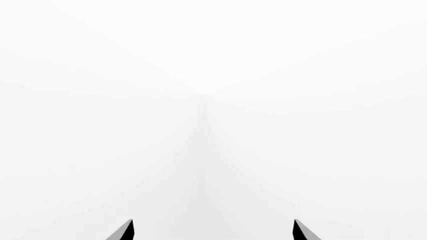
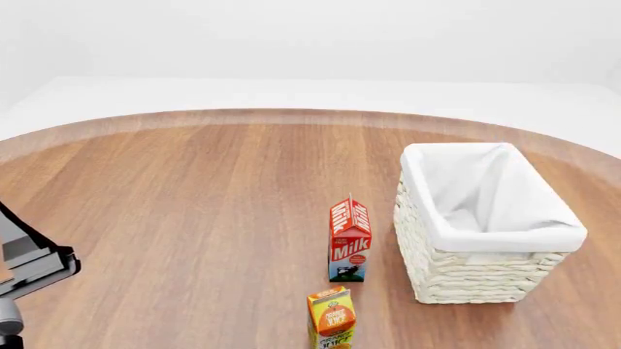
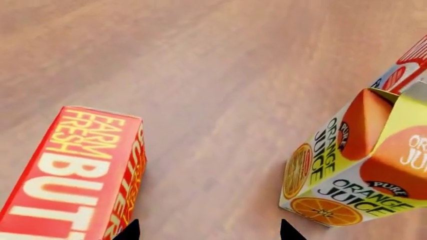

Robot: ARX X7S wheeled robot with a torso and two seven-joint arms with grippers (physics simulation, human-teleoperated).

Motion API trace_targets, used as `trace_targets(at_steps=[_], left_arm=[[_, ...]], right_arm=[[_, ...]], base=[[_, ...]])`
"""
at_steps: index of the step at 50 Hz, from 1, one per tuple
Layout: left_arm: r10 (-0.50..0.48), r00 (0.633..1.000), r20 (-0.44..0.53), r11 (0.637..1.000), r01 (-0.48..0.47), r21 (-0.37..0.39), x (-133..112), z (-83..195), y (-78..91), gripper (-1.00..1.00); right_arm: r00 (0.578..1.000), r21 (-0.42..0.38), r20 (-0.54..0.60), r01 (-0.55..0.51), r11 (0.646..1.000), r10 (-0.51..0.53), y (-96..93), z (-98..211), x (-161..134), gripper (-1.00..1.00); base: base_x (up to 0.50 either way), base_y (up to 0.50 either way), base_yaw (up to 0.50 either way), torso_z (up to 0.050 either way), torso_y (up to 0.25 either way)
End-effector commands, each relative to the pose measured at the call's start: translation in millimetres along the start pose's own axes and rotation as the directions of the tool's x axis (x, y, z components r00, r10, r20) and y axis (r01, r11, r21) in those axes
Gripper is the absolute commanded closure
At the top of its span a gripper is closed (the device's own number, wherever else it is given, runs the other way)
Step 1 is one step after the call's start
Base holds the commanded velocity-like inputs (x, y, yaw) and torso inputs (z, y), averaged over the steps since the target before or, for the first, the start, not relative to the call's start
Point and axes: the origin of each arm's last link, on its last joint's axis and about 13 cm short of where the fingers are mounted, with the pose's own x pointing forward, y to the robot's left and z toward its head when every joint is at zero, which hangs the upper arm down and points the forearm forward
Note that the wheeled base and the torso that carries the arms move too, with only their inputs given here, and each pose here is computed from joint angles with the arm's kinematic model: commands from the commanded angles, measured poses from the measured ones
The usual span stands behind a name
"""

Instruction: Pick up the cream cheese box and the butter, and put them in the basket.

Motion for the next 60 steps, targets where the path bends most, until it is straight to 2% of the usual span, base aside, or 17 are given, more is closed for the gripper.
trace_targets(at_steps=[1,8,24,35,49,52,54,60], left_arm=[[0.008,1.000,0.016,1.000,-0.008,0.011,0.7,0.1,2.7,-1.00],[0.009,1.000,0.016,1.000,-0.009,0.011,0.9,-0.3,2.9,-1.00],[0.015,1.000,0.014,1.000,-0.015,0.011,0.6,-0.8,4.4,-1.00],[0.021,1.000,0.007,1.000,-0.021,0.014,0.7,-3.1,5.6,-1.00],[0.033,0.999,0.000,0.999,-0.033,0.020,0.7,-5.6,8.1,-1.00],[0.036,0.999,-0.001,0.999,-0.036,0.021,0.8,-5.9,8.8,-1.00],[0.037,0.999,-0.001,0.999,-0.036,0.021,0.8,-5.7,9.0,-1.00],[0.042,0.999,-0.003,0.999,-0.042,0.023,1.2,-6.2,10.4,-1.00]], right_arm=[[0.997,0.013,0.072,-0.019,1.000,0.018,2.0,16.3,-8.6,-1.00],[0.993,-0.004,0.112,-0.042,0.999,0.042,7.4,22.1,-15.3,-1.00],[0.992,-0.012,0.117,-0.054,0.998,0.055,11.8,23.9,-16.8,-1.00],[0.987,0.048,0.143,-0.077,0.996,0.069,13.8,39.7,-19.4,-1.00],[0.986,0.109,0.140,-0.107,0.988,0.091,19.3,44.2,-17.7,-1.00],[0.986,0.135,0.128,-0.127,0.983,0.110,21.4,44.2,-18.6,-1.00],[0.984,0.200,0.111,-0.158,0.967,0.138,22.1,45.5,-19.0,-1.00],[0.985,0.185,0.118,-0.146,0.972,0.126,23.0,47.5,-19.5,-1.00]], base=[[0.00,0.00,0.00,0.000,0.000],[0.00,0.00,0.00,0.000,0.000],[0.00,0.00,0.00,0.000,0.000],[0.00,0.00,0.00,0.000,0.000],[0.00,0.00,0.00,0.000,0.000],[0.00,0.00,0.00,0.000,0.000],[0.00,0.00,0.00,0.000,0.000],[0.00,0.00,0.00,0.000,0.000]])
